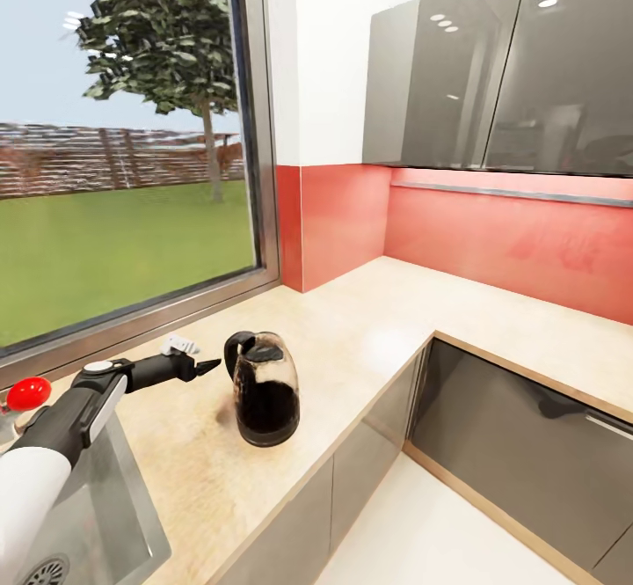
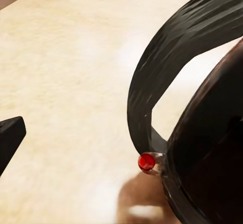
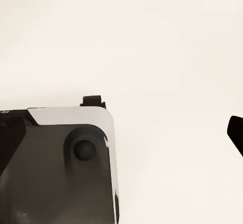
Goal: Set up a coffee station on the kitchen countertop: keep the coffee maker on the countertop, move the bottle of coffee from the kitchen shelf to the counter next to the coffee maker, place a paper coffee filter on top of the coffee maker, put the saucer next to the coffee maker with the coffee cup on the saucer, and place the electric kettle next to the coffee maker.
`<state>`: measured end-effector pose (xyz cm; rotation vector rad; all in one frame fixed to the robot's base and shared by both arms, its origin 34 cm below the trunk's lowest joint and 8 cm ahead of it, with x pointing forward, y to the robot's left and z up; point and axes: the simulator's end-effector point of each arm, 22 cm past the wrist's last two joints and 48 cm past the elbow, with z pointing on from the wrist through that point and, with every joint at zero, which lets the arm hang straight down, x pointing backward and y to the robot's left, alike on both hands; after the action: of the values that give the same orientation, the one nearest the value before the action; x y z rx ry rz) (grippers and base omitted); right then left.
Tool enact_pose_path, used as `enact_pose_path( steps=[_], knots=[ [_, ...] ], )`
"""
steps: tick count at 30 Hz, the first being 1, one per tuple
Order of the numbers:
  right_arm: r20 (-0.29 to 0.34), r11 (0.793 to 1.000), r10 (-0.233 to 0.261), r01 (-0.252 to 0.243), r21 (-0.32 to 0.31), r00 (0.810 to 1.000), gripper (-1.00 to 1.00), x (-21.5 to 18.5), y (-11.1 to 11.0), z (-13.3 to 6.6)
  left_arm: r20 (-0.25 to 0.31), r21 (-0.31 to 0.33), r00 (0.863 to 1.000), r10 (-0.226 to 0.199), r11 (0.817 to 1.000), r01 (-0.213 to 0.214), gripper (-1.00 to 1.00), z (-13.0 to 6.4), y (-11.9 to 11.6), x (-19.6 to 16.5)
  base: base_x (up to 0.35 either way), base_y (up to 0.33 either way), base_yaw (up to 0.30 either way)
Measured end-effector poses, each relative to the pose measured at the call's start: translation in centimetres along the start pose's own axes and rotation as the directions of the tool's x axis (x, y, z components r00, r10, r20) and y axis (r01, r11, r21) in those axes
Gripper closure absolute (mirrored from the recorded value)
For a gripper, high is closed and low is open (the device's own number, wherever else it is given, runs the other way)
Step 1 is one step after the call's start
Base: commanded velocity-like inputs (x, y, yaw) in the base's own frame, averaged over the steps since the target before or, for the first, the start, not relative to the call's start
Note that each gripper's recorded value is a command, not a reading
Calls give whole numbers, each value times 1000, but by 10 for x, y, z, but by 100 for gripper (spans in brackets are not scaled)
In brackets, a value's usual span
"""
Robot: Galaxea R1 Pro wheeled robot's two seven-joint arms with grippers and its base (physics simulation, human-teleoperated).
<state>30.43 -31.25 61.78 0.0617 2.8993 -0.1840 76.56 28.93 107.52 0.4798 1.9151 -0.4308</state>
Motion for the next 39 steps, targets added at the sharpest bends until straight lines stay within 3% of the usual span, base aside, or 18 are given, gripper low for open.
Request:
enact_pose_path(
  steps=[39],
  knots=[
    [0, 1000, 0, 0, 0, 1000, -100, 0, 0, 0, 0, -1, 1000, -2, 1000, 2, -100, 1, 0, 0, 28, -11, 0]
  ],
)
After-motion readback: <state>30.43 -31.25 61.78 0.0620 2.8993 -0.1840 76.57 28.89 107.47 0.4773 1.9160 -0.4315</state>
